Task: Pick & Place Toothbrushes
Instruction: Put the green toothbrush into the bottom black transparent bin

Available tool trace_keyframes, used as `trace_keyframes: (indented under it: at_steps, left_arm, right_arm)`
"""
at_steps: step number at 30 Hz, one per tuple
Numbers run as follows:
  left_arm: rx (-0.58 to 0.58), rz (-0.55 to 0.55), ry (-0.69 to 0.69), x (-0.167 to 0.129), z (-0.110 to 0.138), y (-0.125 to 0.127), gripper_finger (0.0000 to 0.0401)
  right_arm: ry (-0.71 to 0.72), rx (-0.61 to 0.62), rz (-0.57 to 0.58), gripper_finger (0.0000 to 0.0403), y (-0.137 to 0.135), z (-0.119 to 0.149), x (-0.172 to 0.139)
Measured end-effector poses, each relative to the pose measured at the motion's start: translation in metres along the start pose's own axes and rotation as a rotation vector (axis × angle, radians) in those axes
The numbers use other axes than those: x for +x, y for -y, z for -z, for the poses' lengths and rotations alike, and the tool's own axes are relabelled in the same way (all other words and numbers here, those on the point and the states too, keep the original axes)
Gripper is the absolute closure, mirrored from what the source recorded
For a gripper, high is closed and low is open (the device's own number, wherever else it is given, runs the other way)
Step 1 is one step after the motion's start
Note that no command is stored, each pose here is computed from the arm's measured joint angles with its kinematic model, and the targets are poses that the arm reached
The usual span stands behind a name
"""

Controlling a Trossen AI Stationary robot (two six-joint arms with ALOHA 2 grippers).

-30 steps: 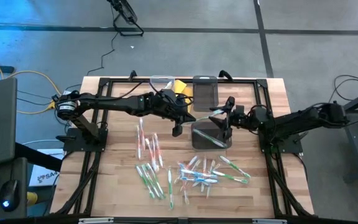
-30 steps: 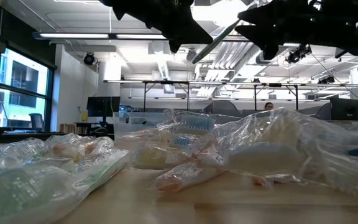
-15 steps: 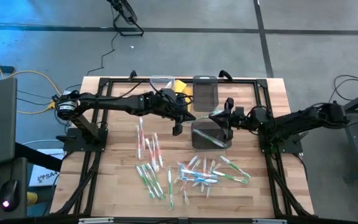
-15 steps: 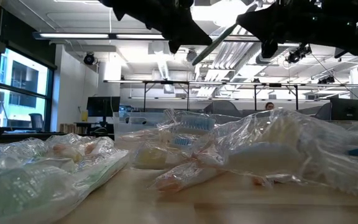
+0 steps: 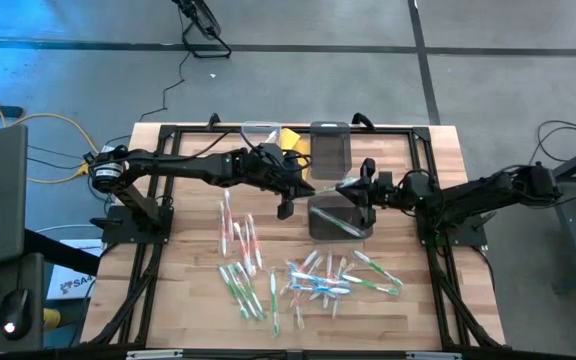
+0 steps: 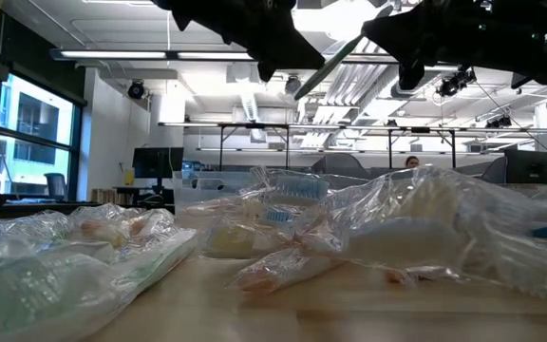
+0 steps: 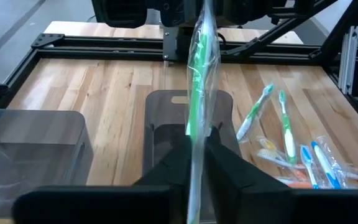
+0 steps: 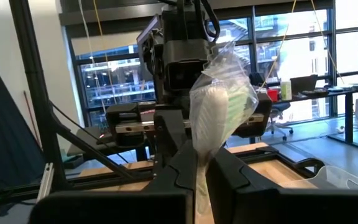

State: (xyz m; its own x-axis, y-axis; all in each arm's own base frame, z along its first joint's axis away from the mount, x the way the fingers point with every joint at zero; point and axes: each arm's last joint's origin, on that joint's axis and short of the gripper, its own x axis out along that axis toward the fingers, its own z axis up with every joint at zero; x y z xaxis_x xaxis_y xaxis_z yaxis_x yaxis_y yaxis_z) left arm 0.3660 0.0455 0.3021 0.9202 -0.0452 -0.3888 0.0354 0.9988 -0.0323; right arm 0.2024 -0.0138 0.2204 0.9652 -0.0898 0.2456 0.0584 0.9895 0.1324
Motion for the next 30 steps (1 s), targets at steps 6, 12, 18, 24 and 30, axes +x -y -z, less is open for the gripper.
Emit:
trace_keyframes:
  at_steps: [6, 12, 18, 24, 30]
  left_arm:
    - [0.016, -0.005, 0.004, 0.000, 0.000, 0.000, 0.0301]
    - [0.021, -0.007, 0.019, -0.003, -0.004, 0.000, 0.0290]
    - [0.039, -0.011, 0.021, -0.006, -0.005, 0.000, 0.0289]
    - [0.037, -0.009, -0.007, -0.009, -0.004, 0.001, 0.0289]
    - [0.030, -0.006, -0.055, -0.009, 0.001, 0.001, 0.0289]
  right_arm:
    - [0.006, 0.001, -0.001, 0.0395, 0.000, -0.002, -0.001]
    - [-0.024, 0.005, 0.039, 0.0395, 0.000, -0.006, -0.006]
    - [-0.093, 0.110, 0.094, 0.0395, 0.001, -0.009, -0.015]
    - [-0.177, 0.243, 0.107, 0.0395, -0.001, -0.010, -0.027]
    - [-0.290, 0.333, 0.116, 0.0395, -0.006, -0.004, -0.036]
